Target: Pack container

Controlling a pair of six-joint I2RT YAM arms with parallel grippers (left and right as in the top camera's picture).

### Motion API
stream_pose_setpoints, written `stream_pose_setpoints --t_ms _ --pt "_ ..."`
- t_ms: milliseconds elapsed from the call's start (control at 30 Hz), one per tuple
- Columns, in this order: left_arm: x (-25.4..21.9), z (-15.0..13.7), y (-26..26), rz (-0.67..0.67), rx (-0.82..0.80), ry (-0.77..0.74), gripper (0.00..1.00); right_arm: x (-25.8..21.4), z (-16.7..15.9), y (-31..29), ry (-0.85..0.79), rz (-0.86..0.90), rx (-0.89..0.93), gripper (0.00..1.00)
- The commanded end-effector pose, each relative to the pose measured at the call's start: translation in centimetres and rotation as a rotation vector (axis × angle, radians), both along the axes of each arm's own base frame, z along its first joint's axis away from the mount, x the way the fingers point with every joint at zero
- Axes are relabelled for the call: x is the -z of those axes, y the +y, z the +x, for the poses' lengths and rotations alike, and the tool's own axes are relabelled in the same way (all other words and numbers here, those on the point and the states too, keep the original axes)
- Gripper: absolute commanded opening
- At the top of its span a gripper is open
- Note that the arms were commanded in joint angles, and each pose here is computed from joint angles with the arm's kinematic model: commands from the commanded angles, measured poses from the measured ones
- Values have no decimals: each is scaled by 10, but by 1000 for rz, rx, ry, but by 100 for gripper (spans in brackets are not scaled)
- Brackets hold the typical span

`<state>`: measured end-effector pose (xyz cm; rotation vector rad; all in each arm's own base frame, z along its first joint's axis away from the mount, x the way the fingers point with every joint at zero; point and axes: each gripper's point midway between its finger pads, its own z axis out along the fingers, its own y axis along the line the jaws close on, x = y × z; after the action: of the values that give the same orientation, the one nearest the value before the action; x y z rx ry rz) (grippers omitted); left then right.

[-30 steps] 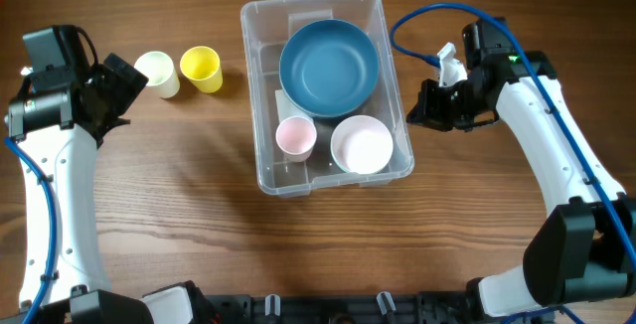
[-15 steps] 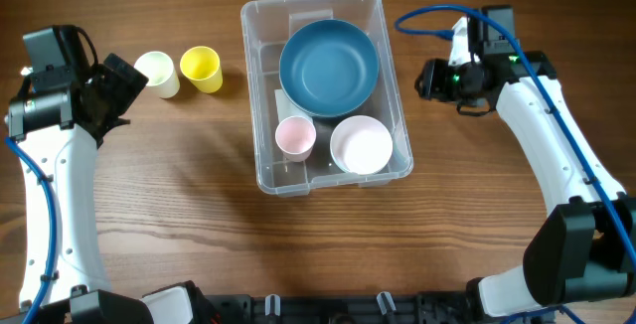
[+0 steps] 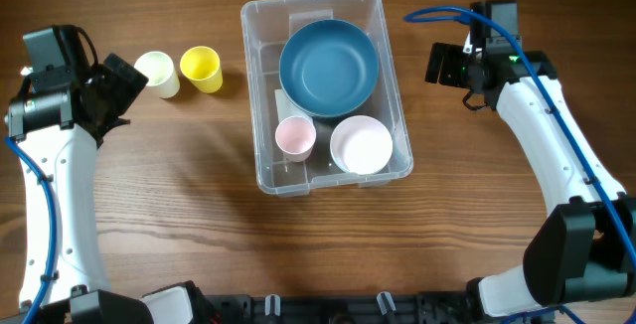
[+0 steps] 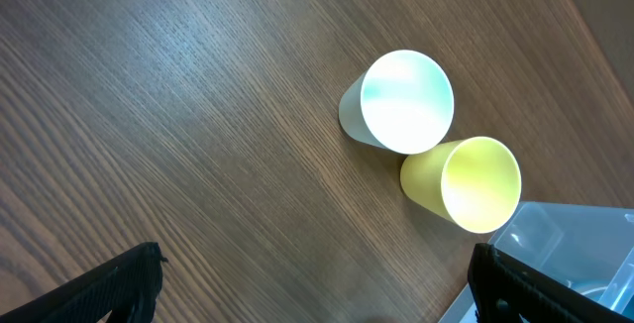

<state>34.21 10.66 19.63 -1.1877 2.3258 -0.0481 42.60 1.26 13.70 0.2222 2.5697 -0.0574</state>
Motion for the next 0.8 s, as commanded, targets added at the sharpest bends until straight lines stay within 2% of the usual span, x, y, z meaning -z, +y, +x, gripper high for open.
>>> stream_pose_setpoints --t_ms 0,167,300,533,600,700,767 --pt "3 0 -1 -8 10 6 100 3 0 -6 5 -30 12 100" --pt "2 1 -1 -8 10 5 100 3 0 -6 5 -30 12 100" --pt "-9 18 4 16 10 -79 100 3 0 -6 5 -30 12 100" --pt "-13 24 4 13 17 -110 100 3 0 -6 5 -31 12 100" --pt "-8 27 -7 -26 44 -105 86 3 0 -6 5 -31 12 100" --pt "1 38 -14 -29 60 -102 81 3 0 -6 5 -30 12 100" --pt "15 47 -12 -40 14 -84 81 3 0 -6 5 -30 12 100"
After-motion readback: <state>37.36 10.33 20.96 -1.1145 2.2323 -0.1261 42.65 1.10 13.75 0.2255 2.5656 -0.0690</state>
